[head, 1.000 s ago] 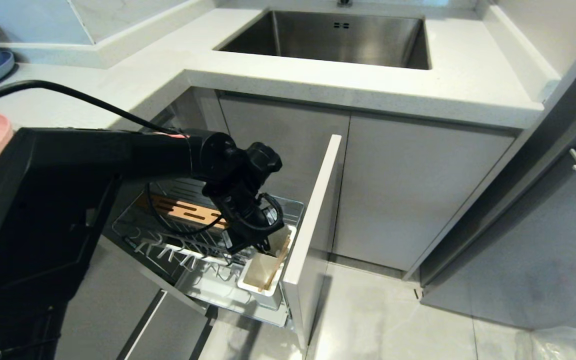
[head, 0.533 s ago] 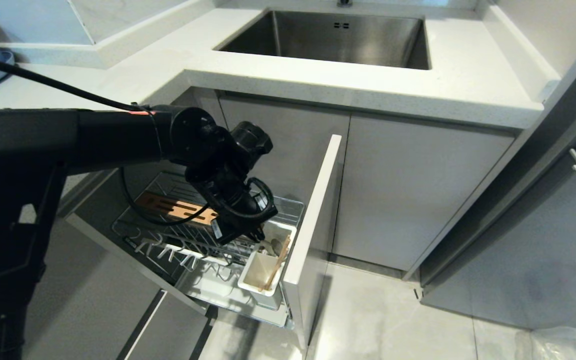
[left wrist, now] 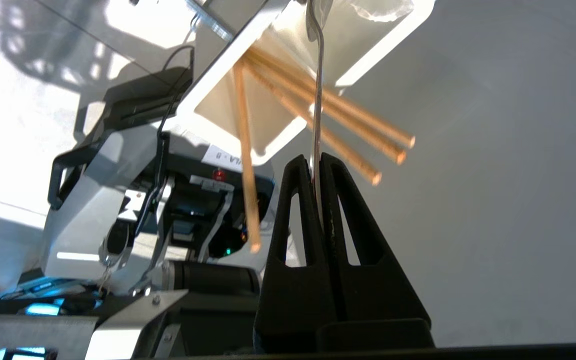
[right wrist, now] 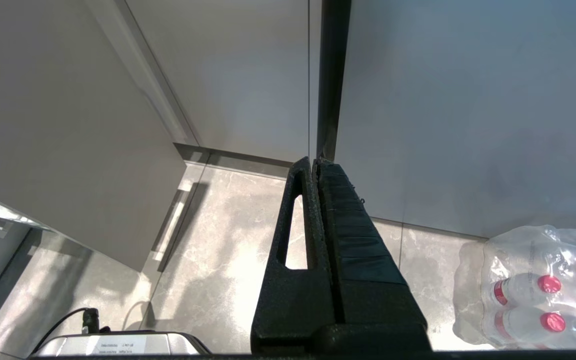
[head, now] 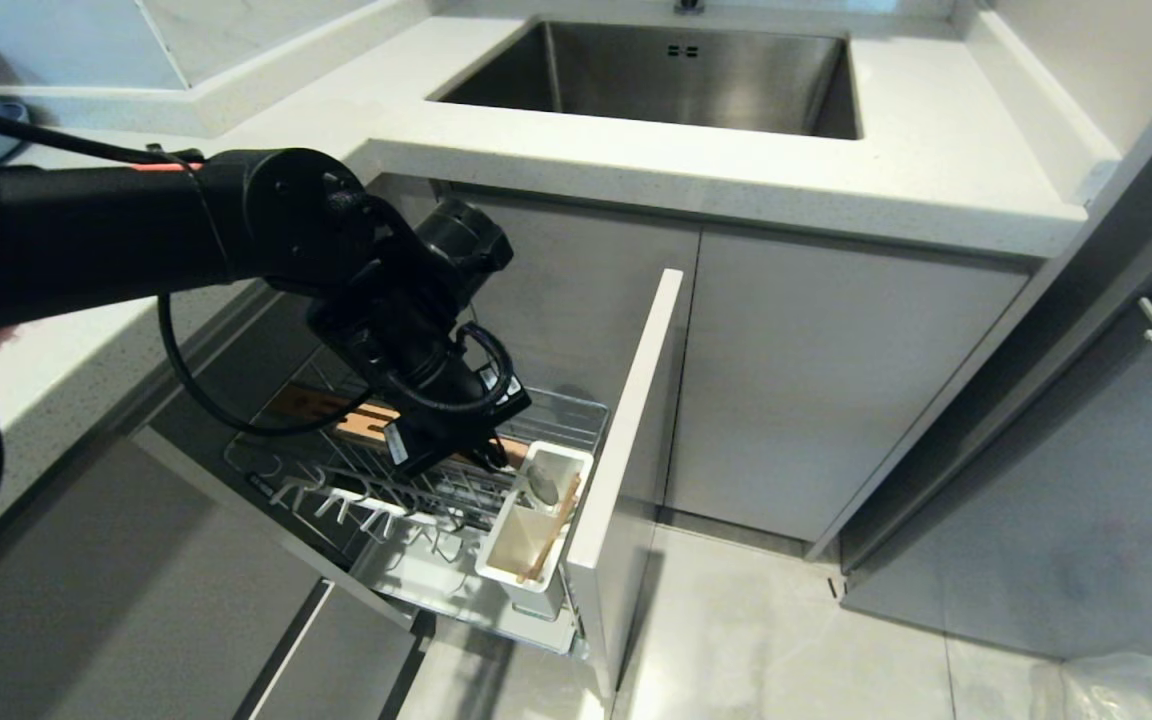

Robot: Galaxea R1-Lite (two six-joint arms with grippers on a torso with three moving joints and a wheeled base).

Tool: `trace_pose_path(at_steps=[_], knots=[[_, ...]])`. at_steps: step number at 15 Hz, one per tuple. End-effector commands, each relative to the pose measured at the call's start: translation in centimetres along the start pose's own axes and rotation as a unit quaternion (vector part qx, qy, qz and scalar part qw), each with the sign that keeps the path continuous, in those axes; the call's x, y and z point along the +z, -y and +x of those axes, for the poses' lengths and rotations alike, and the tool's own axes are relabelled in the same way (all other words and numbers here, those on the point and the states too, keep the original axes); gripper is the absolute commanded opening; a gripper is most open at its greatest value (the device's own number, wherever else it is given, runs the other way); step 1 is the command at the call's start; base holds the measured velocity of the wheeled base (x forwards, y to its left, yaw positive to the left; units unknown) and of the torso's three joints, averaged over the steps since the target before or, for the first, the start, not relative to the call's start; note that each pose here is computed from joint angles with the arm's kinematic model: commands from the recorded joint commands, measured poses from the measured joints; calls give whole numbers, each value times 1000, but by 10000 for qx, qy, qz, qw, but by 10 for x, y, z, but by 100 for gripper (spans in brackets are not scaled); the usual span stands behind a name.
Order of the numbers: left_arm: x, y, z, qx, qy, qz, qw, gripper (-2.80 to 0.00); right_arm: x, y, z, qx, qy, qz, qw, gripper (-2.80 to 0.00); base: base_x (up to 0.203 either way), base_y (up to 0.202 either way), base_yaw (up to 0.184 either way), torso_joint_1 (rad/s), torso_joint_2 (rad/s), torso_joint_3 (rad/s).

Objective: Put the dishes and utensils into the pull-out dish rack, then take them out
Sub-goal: Take the spoon out of the cupboard

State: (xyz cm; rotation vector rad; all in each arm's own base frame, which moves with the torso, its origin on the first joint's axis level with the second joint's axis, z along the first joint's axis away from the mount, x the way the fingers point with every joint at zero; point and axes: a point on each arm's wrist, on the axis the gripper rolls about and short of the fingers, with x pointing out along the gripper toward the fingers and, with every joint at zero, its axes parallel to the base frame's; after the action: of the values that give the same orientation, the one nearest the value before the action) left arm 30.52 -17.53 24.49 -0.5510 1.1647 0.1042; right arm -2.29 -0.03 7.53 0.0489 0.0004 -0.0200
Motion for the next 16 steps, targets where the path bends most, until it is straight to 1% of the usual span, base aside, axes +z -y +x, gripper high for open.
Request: trace_pose_path(at_steps=[1, 4, 7, 11, 13, 16], knots=[[-2, -3, -12, -72, 24, -41, 10000, -280, 0, 0, 0, 0, -11, 1, 10000, -280, 0, 0, 0, 0, 0, 0], [-5, -6, -25, -231, -67, -92, 9997, -280, 0, 0, 0, 0, -11, 1, 10000, -280, 0, 0, 0, 0, 0, 0], [-8, -10, -37, -256, -73, -83, 9996, -280, 0, 0, 0, 0, -11, 1, 10000, -280, 0, 0, 0, 0, 0, 0], [-12, -17, -64, -483, 85, -87, 9988, -280, 0, 0, 0, 0, -11, 1, 10000, -280, 0, 0, 0, 0, 0, 0], [-16, -21, -75, -527, 97, -66, 9985, -280, 0, 0, 0, 0, -11, 1, 10000, -280, 0, 0, 0, 0, 0, 0], [-25, -35, -110, -826, 298, -72, 9961, -280, 0, 0, 0, 0, -11, 1, 10000, -280, 0, 0, 0, 0, 0, 0]])
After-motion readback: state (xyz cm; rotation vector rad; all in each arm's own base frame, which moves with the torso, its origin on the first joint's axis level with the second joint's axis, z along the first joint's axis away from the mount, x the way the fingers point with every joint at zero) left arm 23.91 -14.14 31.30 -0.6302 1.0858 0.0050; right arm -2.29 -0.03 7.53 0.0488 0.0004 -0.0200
